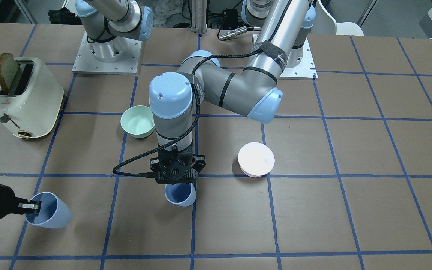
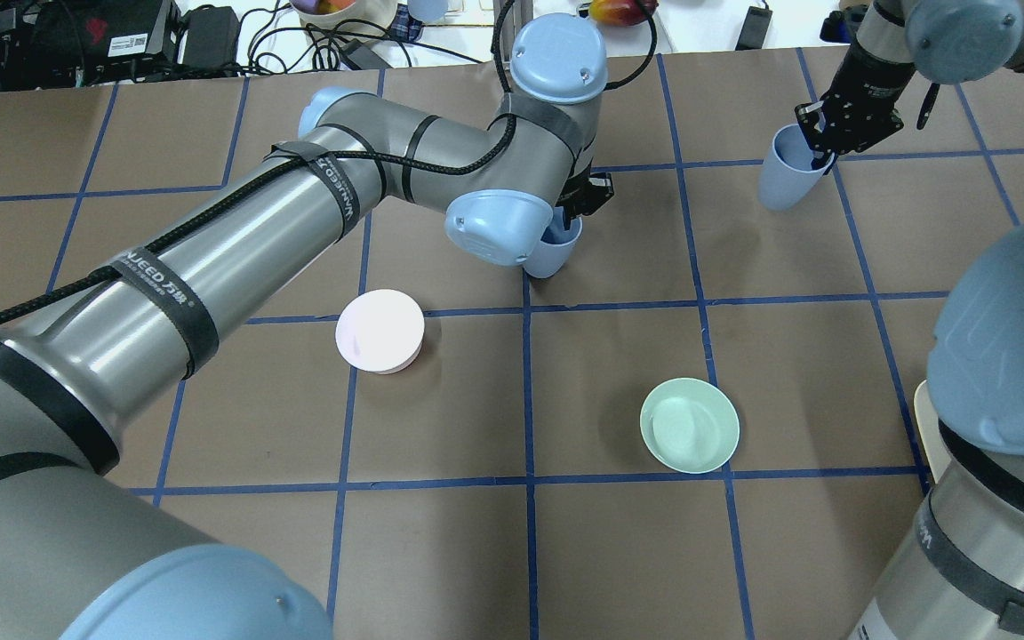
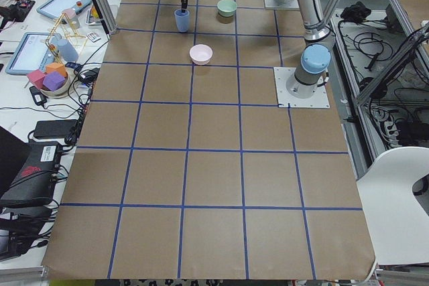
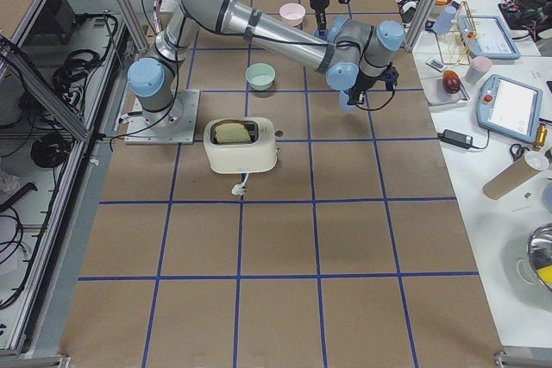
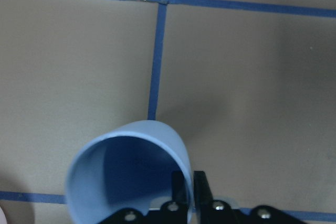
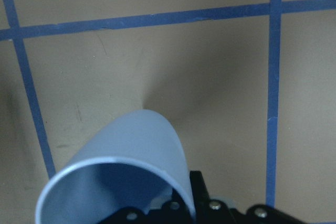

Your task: Stack blue cups with both arms

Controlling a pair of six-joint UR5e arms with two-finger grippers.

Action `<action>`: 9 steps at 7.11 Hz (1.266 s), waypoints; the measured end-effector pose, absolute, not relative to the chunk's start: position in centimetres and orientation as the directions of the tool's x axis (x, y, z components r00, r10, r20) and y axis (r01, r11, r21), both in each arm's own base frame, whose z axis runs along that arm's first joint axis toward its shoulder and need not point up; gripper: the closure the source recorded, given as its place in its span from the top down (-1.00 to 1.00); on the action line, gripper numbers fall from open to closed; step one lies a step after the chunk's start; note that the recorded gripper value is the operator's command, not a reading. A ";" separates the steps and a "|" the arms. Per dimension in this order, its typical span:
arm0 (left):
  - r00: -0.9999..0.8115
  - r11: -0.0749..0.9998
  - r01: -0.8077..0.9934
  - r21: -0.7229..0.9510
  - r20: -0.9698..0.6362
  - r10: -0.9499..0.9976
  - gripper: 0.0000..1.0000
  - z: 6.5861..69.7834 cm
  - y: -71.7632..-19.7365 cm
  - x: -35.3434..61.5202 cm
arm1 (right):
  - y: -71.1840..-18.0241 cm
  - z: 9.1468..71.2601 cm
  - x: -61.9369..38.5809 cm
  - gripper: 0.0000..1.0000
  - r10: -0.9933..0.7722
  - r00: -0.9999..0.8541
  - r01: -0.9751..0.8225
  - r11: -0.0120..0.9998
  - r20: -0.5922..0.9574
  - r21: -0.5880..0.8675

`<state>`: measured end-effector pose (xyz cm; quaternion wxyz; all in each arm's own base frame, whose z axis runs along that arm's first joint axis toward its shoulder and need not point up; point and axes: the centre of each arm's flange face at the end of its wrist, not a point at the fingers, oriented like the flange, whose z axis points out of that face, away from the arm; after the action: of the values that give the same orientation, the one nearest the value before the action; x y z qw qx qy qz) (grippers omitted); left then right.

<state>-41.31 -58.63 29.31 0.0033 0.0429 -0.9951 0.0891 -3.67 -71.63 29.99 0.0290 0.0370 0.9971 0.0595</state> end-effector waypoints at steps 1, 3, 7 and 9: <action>-0.994 0.977 -0.106 -0.183 0.027 -0.103 1.00 30.8 -59.2 -40.0 | -71.7 32.0 -3.3 -1.00 0.086 -0.994 0.077 0.990 -0.068 0.122; -0.986 0.977 -0.163 -0.140 0.049 -0.157 1.00 36.0 -59.2 -35.8 | -70.9 35.8 0.0 -1.00 0.125 -0.987 0.112 0.985 -0.101 0.129; -0.990 0.991 -0.136 0.018 -0.024 -0.136 1.00 47.2 -53.2 -26.3 | -67.4 40.3 15.6 -1.00 0.189 -0.978 0.177 0.976 -0.089 0.124; -0.988 0.986 -0.154 0.071 -0.041 -0.151 1.00 50.5 -49.0 -21.6 | -65.1 40.2 23.6 -1.00 0.216 -0.974 0.206 0.970 -0.070 0.132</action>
<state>-21.65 -49.01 50.48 -0.0177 0.0765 -0.9962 -0.0368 23.59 -65.14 40.16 0.0418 0.1065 0.9915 0.0622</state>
